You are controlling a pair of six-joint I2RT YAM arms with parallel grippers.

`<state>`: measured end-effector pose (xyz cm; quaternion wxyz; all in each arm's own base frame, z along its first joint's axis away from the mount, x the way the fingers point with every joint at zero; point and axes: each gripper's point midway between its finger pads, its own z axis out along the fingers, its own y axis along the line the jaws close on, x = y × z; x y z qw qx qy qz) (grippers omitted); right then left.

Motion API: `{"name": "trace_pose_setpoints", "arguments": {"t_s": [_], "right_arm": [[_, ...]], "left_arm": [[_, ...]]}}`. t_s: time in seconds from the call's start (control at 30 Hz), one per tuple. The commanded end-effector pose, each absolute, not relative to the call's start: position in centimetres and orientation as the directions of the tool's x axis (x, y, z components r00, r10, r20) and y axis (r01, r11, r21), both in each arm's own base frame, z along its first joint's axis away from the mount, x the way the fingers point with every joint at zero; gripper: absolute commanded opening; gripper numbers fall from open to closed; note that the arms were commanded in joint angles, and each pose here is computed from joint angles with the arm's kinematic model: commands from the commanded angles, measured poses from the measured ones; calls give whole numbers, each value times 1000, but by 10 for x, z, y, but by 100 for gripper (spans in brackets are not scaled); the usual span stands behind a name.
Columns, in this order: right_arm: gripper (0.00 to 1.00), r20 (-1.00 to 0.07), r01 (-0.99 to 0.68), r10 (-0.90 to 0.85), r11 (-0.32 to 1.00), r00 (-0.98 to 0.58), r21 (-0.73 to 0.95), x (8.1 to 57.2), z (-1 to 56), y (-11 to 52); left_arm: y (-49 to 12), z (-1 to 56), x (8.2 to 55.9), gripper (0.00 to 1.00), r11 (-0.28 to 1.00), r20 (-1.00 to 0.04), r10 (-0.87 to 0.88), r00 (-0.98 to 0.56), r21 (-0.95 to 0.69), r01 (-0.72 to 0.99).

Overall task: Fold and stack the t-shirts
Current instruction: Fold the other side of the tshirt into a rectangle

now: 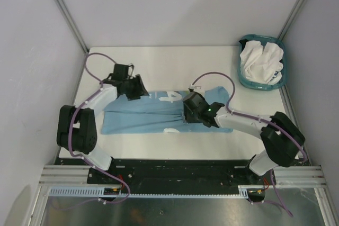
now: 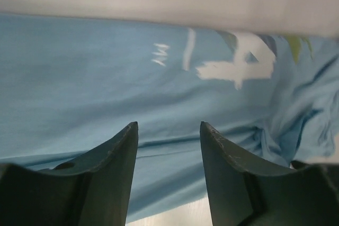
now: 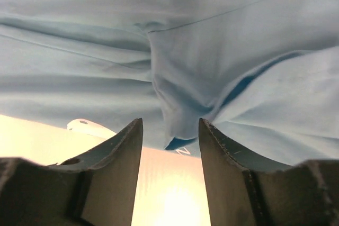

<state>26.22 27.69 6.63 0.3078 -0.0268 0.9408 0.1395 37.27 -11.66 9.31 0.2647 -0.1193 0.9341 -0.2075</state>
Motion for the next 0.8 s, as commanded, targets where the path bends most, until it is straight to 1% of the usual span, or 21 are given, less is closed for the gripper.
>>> {"name": "trace_pose_setpoints", "arguments": {"t_s": [0.0,0.17,0.33,0.5,0.77], "right_arm": [[53,-660,-82,110,964,-743,254,283,110,236],[53,-688,16,185,969,-702,245,313,122,183],[50,-666,50,184,975,-722,216,331,101,164],[49,-639,66,185,976,-747,206,339,83,155],[48,-601,62,164,980,-783,187,338,60,158]], "left_arm": [[-187,106,359,56,868,-480,-140,-866,-481,126],[-248,109,343,56,843,-503,1,-864,-464,271],[-301,105,322,54,808,-510,122,-851,-447,383],[-330,94,308,53,787,-507,197,-839,-428,444],[-351,75,296,52,786,-503,271,-821,-377,490]]}}
